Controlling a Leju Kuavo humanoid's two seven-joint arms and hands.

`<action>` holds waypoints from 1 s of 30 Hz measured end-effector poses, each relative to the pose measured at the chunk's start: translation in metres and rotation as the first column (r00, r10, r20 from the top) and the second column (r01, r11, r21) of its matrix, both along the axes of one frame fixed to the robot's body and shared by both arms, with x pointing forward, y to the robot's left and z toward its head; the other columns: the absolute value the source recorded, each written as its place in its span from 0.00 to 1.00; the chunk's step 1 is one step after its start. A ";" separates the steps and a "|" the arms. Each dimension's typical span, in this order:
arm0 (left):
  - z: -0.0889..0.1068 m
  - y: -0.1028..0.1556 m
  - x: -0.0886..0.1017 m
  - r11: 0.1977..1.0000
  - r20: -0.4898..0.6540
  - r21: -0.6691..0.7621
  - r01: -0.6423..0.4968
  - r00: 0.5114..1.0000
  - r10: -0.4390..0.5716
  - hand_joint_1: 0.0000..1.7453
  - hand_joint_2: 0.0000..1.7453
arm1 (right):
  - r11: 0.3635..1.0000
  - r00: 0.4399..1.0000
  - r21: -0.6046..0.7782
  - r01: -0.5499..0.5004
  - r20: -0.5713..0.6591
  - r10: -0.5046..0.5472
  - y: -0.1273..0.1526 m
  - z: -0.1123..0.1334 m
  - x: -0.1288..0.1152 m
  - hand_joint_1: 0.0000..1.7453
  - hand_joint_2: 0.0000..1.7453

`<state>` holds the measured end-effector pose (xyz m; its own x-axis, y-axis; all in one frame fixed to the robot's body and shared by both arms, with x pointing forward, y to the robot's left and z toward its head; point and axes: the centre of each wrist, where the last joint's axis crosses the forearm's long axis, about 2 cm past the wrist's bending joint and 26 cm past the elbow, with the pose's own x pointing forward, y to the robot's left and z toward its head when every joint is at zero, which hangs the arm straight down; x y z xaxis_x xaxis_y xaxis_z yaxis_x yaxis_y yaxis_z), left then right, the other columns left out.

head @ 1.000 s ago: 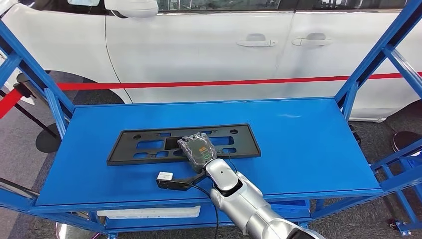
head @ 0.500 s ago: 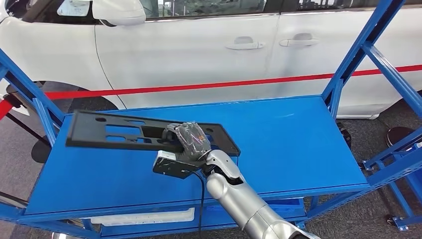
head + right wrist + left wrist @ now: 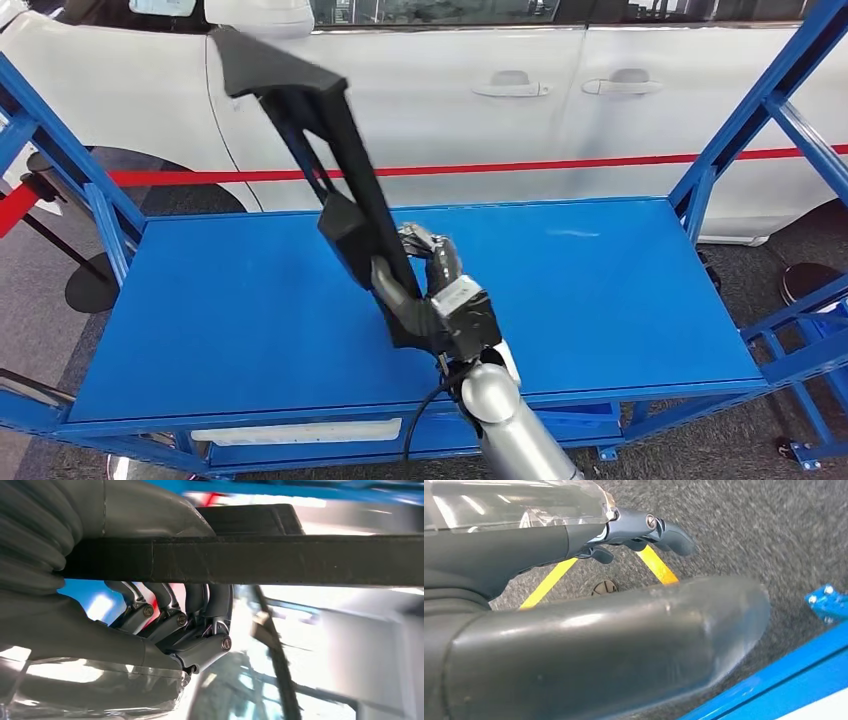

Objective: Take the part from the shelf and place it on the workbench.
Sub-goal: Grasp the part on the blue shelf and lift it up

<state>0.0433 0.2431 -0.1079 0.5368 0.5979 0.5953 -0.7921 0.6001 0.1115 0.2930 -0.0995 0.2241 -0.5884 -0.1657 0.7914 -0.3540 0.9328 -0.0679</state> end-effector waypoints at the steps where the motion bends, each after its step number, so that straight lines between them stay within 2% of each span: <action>1: 0.000 -0.001 0.000 1.000 0.000 0.000 -0.008 1.000 0.008 0.00 1.00 | 0.999 1.000 0.047 0.003 0.018 -0.004 -0.006 0.004 -0.004 1.00 1.00; 5: 0.000 -0.002 -0.001 0.999 -0.007 0.007 -0.035 0.999 0.035 0.00 1.00 | 0.985 0.999 0.173 0.004 0.042 -0.011 -0.029 0.007 -0.021 1.00 1.00; 10: 0.000 -0.003 -0.001 0.997 -0.006 0.009 -0.082 0.997 0.083 0.00 1.00 | 0.970 0.999 0.240 0.029 0.024 -0.036 -0.046 -0.005 -0.041 1.00 1.00; 14: 0.000 -0.004 -0.003 0.993 -0.012 0.005 -0.117 0.993 0.118 0.00 1.00 | 0.967 0.995 0.237 0.094 -0.042 -0.087 -0.054 -0.024 -0.058 1.00 1.00; 23: 0.000 -0.004 -0.002 0.992 -0.011 0.002 -0.127 0.992 0.127 0.00 1.00 | 0.966 0.992 0.229 0.120 -0.060 -0.109 -0.057 -0.033 -0.066 1.00 1.00; 27: 0.001 -0.009 0.000 0.987 -0.006 -0.009 -0.162 0.987 0.162 0.00 1.00 | 0.964 0.983 0.211 0.161 -0.119 -0.138 -0.064 -0.058 -0.095 1.00 1.00; 30: 0.001 -0.010 0.000 0.985 -0.007 -0.011 -0.170 0.985 0.170 0.00 1.00 | 0.963 0.980 0.209 0.173 -0.133 -0.147 -0.066 -0.063 -0.100 1.00 1.00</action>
<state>0.0432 0.2332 -0.1068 0.4300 0.6880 0.5846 -0.8822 0.4577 0.1103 0.1930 -0.1653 0.1607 -0.5281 -0.2530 0.8106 -0.1923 0.9654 0.1760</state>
